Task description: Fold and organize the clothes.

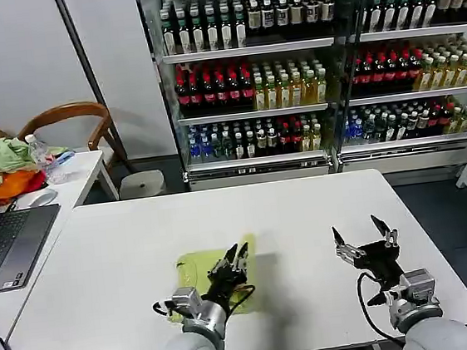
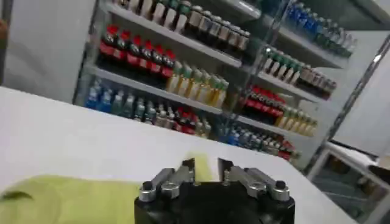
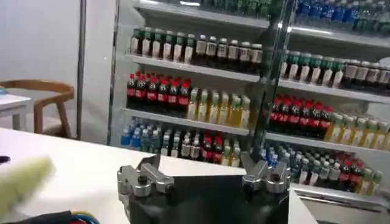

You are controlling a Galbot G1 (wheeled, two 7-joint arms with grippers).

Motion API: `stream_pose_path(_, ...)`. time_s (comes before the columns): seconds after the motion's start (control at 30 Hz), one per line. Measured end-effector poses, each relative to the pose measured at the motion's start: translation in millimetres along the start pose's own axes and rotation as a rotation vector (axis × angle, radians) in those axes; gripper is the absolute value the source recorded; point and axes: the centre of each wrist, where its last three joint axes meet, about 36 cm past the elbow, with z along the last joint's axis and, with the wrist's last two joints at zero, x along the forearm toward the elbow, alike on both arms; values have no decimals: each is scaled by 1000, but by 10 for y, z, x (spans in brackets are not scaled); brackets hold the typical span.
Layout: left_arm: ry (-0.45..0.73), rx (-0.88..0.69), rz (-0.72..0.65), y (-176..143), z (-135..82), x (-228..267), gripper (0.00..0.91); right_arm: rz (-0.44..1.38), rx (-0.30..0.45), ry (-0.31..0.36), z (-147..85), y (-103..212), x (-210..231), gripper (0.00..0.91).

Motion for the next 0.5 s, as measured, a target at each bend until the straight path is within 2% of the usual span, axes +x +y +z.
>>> stream_pose_path(0.17,-26,16,39,-35,13,0,907,-1,-9,4,23,18,-70,907)
stream_pose_path(0.27,-63,-4,47,26,-56,66,907,-10,-26,16,40,55,-116,907)
stream_pose_path(0.5,-135,-147,-47,534,-234,322,907,-107,-125,93,118,339,-229,907)
